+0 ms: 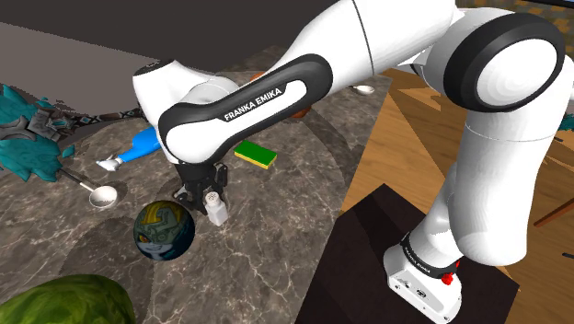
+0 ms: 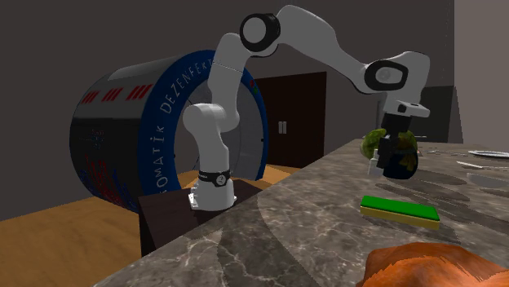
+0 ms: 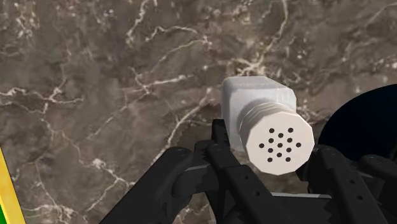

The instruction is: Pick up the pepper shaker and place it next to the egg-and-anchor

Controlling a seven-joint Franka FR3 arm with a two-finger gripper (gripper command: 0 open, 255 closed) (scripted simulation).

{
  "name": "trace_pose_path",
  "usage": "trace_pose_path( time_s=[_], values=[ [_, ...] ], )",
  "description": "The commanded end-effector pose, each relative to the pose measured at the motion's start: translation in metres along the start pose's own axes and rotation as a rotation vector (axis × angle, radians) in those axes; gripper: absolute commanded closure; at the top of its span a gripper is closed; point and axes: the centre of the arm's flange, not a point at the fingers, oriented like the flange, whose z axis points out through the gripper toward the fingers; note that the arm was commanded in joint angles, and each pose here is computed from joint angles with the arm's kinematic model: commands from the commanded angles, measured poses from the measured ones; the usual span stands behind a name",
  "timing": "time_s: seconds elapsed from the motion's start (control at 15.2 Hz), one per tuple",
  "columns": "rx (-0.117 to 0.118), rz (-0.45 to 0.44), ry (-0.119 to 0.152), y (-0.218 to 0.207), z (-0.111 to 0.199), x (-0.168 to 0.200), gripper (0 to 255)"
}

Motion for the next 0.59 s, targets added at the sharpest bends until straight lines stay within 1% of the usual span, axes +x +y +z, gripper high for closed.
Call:
trace_pose_path(
  time_s=[0.0,0.07,0.13,0.46,0.53],
  values=[
    [-0.001,-0.001,-0.004,-0.001,0.003,0.000,255],
    [-0.001,-0.001,-0.004,-0.001,0.003,0.000,255],
    [-0.001,-0.001,-0.004,-0.001,0.003,0.000,0],
    [-0.001,-0.001,-0.004,-0.001,0.003,0.000,0],
    [-0.001,-0.001,-0.004,-0.001,-0.010,0.000,0]
  ],
)
